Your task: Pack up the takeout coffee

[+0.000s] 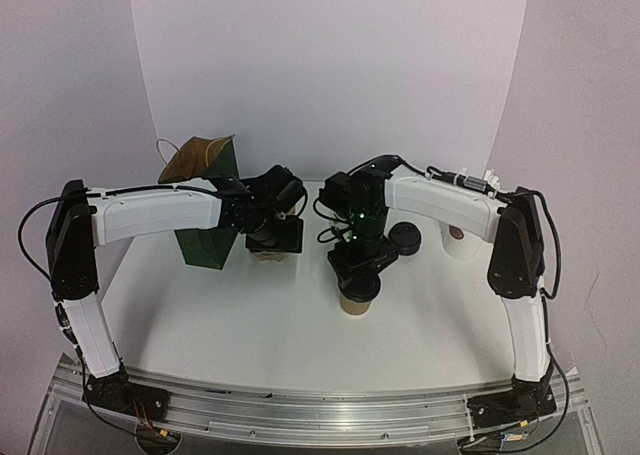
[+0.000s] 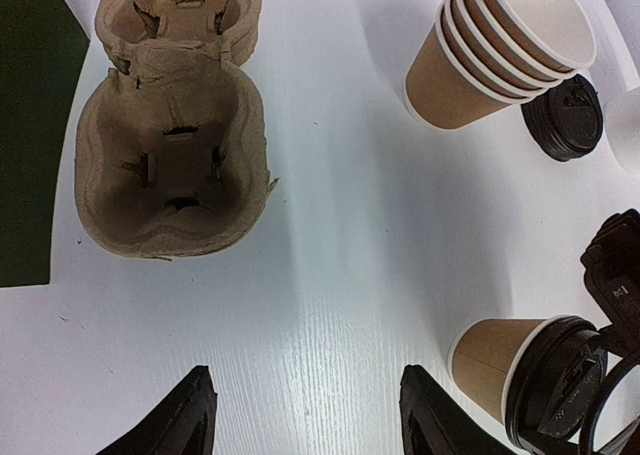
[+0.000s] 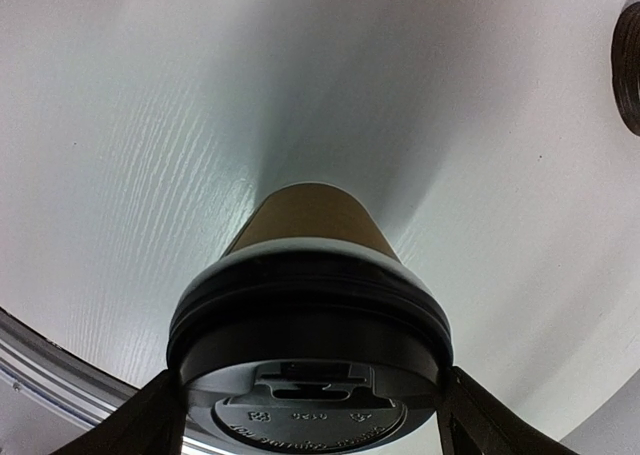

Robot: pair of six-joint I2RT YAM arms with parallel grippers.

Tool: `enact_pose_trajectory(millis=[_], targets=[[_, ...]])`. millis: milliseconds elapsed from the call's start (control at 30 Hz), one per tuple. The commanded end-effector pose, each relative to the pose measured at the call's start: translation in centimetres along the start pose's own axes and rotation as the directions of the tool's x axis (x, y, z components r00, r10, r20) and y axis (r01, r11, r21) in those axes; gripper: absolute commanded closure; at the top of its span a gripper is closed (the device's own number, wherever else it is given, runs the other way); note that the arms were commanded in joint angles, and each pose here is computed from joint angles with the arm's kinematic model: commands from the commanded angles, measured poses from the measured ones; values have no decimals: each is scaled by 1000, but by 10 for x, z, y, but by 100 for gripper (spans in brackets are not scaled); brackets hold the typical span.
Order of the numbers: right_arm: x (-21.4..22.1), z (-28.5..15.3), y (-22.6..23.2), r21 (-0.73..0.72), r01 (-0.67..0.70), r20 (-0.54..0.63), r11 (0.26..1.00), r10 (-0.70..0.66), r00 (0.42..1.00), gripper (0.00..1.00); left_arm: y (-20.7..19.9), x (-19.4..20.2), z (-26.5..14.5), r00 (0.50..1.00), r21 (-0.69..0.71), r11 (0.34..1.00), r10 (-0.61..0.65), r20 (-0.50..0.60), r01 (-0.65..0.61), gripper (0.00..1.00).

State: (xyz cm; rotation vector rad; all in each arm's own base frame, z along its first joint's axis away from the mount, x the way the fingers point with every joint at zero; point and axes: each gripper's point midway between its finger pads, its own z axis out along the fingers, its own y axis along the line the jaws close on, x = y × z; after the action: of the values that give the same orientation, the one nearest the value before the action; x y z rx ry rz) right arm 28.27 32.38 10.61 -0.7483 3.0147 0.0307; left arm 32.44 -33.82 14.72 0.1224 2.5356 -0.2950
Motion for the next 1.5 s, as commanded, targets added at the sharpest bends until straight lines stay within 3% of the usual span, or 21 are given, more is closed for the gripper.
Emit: enact_pose_trajectory(millis=[0,1033,1467], targets=[[-9,-34,5,-20,6,88,1000,-4,996,15,-6,-11,-1,1000,12,1000,-1,27,1,38],[-1,-7,5,-5,28,10,1000,-28,1000,15,-5,-11,-1,1000,7,1000,3,30,-3,38],[-1,-24,8,-30,24,15,999,-23,1000,15,-7,-12,1,1000,4,1000,12,29,-12,38]])
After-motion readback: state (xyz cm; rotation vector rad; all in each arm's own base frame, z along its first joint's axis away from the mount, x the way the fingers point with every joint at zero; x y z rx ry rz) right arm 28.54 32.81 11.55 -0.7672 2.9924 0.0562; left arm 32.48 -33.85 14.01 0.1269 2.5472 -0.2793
